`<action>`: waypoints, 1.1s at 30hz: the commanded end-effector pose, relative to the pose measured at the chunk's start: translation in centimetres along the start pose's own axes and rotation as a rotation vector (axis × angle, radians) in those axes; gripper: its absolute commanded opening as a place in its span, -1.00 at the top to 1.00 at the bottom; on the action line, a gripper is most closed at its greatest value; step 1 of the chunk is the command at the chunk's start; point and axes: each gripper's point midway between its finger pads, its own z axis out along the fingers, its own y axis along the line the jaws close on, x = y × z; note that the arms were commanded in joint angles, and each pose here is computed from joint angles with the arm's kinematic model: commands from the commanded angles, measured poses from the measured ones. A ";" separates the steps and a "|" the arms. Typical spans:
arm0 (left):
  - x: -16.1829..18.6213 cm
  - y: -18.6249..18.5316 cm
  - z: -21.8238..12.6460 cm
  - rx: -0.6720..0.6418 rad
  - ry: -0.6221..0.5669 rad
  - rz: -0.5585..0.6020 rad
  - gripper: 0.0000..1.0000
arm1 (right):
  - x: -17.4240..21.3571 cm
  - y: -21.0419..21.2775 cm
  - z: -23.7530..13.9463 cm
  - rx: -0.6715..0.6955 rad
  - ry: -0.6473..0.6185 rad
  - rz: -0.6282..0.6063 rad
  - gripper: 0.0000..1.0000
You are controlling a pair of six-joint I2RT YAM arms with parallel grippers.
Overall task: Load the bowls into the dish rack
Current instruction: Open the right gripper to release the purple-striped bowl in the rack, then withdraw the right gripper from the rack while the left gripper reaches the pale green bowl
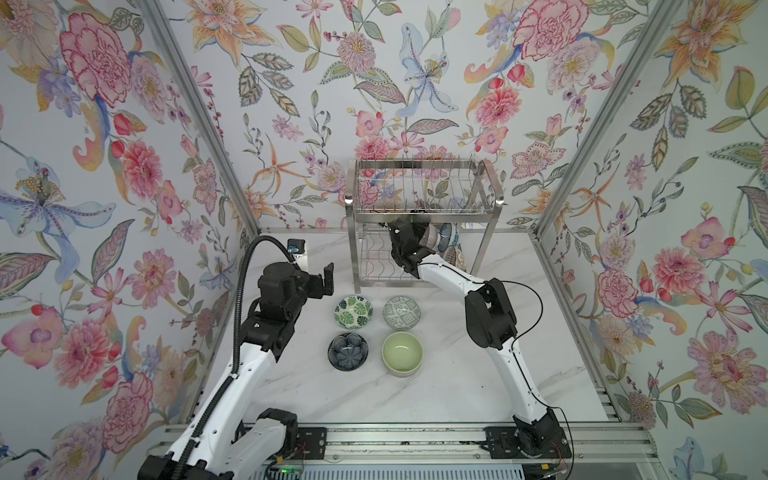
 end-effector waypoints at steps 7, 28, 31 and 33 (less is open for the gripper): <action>0.1 0.4 -0.4 -0.010 0.016 -0.017 -0.98 | 0.4 -0.9 -6.0 -0.076 -0.143 0.157 -0.98; 3.0 -4.8 -1.0 0.064 0.152 0.075 -0.98 | 6.2 -2.1 -18.2 -0.284 -0.341 0.339 -0.98; 4.4 -6.4 -0.7 0.096 0.200 0.098 -0.98 | 7.6 -3.2 -19.8 -0.332 -0.352 0.413 -0.98; 5.6 -6.9 -0.4 0.108 0.231 0.096 -0.99 | 8.5 -3.6 -20.9 -0.388 -0.366 0.478 -0.98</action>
